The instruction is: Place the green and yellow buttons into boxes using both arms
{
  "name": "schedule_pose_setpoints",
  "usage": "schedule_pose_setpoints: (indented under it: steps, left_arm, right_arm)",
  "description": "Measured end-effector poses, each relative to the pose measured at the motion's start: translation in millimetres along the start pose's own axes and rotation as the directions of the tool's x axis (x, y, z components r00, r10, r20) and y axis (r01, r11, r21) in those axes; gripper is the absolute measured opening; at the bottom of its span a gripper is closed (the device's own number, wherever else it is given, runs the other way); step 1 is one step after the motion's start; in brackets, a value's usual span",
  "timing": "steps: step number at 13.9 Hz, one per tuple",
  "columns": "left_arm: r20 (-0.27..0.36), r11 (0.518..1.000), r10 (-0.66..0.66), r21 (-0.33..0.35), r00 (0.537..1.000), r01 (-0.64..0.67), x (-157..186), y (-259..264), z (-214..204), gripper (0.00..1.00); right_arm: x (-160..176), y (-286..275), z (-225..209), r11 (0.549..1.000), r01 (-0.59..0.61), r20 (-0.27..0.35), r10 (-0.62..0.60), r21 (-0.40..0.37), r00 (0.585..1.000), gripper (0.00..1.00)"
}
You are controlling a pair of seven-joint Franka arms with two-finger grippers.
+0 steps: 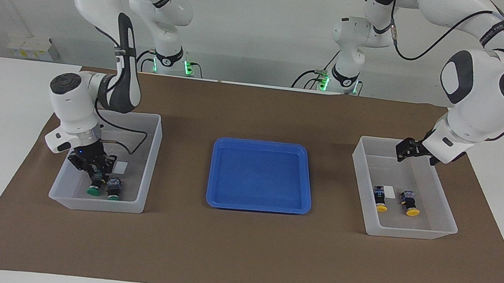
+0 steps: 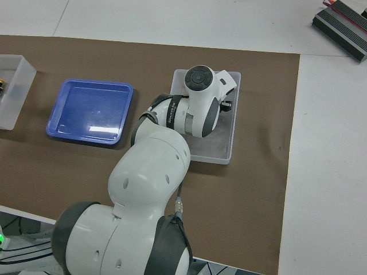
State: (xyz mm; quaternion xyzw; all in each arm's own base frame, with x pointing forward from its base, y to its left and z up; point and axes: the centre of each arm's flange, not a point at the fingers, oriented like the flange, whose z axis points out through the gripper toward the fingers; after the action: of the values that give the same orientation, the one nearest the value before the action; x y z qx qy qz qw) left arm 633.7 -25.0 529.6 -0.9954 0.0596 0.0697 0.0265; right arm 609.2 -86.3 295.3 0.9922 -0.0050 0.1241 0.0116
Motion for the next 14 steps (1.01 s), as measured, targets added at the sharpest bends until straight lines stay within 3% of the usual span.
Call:
schedule_pose_setpoints:
  steps: [2,3,6,8,14]
  left_arm:
    - [-0.019,1.0,-0.001,-0.001,1.0,0.001,-1.4,0.0,-9.3,0.97]
    - [-0.03,1.0,-0.002,0.0,1.0,0.002,-0.9,-0.4,-12.8,0.97]
    - [-0.103,1.0,-0.005,0.004,0.995,0.006,3.9,-1.9,-25.4,0.99]
    - [-0.137,1.0,-0.014,0.007,0.991,0.015,3.2,-6.5,-33.4,1.0]
    - [-0.182,0.999,-0.032,0.01,0.983,0.035,-7.4,-17.5,-54.1,1.0]
  right_arm:
    - [1.4,-2.3,-0.9,1.0,0.004,-0.003,-0.004,0.001,1.0,0.41]
    - [2.5,-3.1,-1.7,1.0,0.006,-0.005,-0.006,0.002,1.0,0.46]
    - [11.1,-4.3,-11.7,1.0,0.009,-0.017,-0.009,0.001,1.0,0.8]
    - [18.1,-9.7,-36.2,1.0,0.016,0.007,-0.016,0.004,1.0,1.0]
    - [27.2,-79.7,-175.5,0.993,-0.115,0.063,0.114,-0.001,0.991,1.0]
